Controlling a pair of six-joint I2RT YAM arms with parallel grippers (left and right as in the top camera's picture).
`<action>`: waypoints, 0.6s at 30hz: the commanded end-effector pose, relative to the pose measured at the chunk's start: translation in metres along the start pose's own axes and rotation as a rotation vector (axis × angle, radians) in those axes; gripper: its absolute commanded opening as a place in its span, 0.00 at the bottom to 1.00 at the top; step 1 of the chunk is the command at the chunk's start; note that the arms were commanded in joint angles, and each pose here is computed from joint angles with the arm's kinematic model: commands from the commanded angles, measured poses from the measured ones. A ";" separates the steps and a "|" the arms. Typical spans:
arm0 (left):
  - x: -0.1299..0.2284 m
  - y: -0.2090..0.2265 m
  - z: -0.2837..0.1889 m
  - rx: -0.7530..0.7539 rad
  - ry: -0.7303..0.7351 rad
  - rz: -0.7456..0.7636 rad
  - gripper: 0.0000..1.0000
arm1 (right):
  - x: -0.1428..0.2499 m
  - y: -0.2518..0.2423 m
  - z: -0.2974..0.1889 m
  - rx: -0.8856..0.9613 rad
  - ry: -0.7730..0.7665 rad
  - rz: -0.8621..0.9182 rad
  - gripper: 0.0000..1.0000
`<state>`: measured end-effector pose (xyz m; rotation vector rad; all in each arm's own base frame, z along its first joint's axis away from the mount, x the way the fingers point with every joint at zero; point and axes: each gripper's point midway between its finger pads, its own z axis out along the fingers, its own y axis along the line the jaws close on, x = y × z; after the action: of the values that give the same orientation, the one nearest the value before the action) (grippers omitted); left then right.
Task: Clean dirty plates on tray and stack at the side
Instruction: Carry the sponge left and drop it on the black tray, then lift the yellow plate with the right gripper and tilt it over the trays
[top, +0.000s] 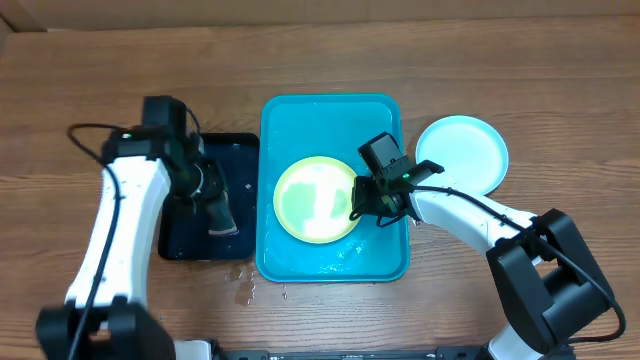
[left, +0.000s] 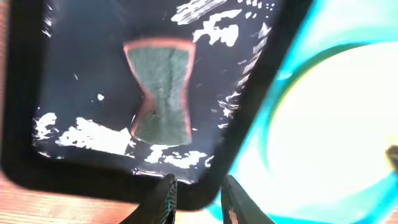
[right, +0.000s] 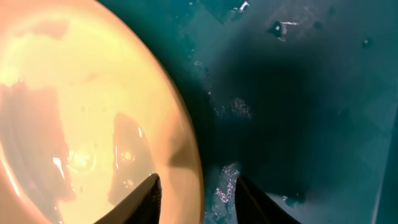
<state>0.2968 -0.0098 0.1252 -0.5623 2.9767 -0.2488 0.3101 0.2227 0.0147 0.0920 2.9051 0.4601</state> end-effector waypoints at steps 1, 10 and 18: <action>-0.005 -0.017 -0.062 0.082 -0.152 0.041 0.27 | -0.001 0.003 -0.001 -0.012 -0.012 -0.006 0.41; 0.032 -0.020 -0.164 0.176 -0.434 0.089 0.59 | -0.004 0.000 0.002 0.006 -0.025 -0.005 0.20; 0.058 -0.017 -0.204 0.226 -0.596 0.116 1.00 | -0.001 -0.003 0.012 0.017 -0.008 -0.002 0.04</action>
<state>0.2265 -0.0164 0.3137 -0.3803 2.3941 -0.3241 0.3156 0.2240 0.0114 0.0960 2.8879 0.4568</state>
